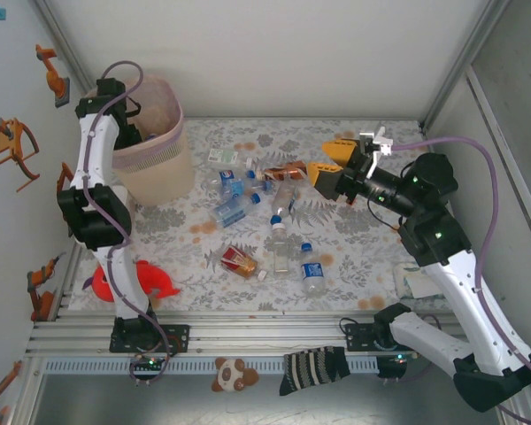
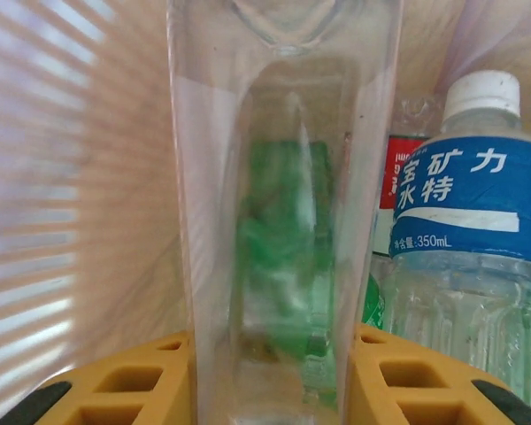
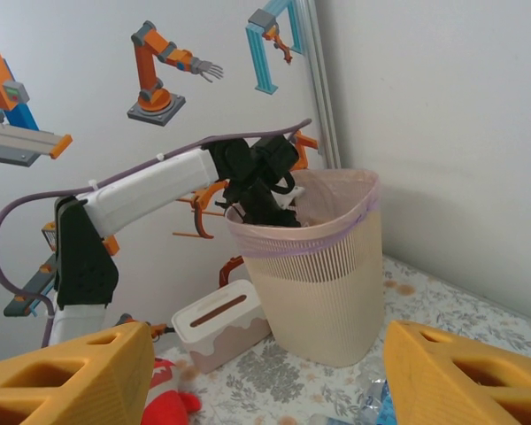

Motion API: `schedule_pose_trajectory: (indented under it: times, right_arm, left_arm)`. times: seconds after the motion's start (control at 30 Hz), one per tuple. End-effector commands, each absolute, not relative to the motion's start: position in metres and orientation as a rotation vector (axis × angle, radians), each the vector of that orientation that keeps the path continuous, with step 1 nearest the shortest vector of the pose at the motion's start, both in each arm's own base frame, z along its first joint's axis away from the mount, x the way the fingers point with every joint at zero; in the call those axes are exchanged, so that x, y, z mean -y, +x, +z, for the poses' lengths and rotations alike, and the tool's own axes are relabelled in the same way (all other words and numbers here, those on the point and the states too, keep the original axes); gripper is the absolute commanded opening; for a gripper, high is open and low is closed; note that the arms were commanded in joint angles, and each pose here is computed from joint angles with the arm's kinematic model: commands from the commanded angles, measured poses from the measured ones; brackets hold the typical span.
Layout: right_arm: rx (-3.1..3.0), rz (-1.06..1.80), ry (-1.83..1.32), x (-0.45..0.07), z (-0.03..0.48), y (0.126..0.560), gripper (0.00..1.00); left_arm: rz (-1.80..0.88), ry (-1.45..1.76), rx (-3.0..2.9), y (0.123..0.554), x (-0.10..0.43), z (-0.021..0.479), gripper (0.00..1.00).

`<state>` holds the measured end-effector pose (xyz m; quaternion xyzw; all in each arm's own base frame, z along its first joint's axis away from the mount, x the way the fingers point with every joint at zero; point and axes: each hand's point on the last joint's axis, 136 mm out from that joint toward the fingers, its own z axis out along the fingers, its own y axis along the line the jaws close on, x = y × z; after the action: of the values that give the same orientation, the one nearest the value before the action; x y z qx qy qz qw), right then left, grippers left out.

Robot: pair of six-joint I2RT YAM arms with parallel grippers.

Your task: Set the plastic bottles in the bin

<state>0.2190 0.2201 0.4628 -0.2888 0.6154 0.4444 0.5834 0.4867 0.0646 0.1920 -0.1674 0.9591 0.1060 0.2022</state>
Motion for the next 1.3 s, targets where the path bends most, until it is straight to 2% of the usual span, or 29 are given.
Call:
schedule_pose_trajectory:
  times: [0.0,0.27,0.4,0.63,0.97,1.27]
  right_arm:
    - [-1.417,1.018,-0.683,-0.219,0.467,0.217,0.68]
    - [-1.415,1.012,-0.685,-0.217,0.468,0.214,0.68]
    - [-1.415,1.009,-0.684,-0.216,0.469,0.212,0.68]
    - [-1.407,1.008,-0.68,-0.215,0.471,0.211,0.68]
    - [-1.401,1.039,-0.665,-0.218,0.473,0.215,0.68]
    - [-1.442,1.041,-0.625,-0.217,0.464,0.223,0.68]
  left_arm:
    - [0.24,-0.497,-2.726,0.484,-0.06,0.182,0.31]
    - [0.12,-0.523,-2.812,0.49,-0.052,0.145,0.37]
    - [0.062,-0.529,-2.809,0.494,-0.046,0.145,0.45]
    - [-0.038,-0.51,-2.712,0.5,-0.037,0.184,0.59]
    - [-0.178,-0.441,-2.591,0.497,-0.016,0.244,0.71]
    - [-0.294,-0.33,-2.478,0.488,0.006,0.295,0.72]
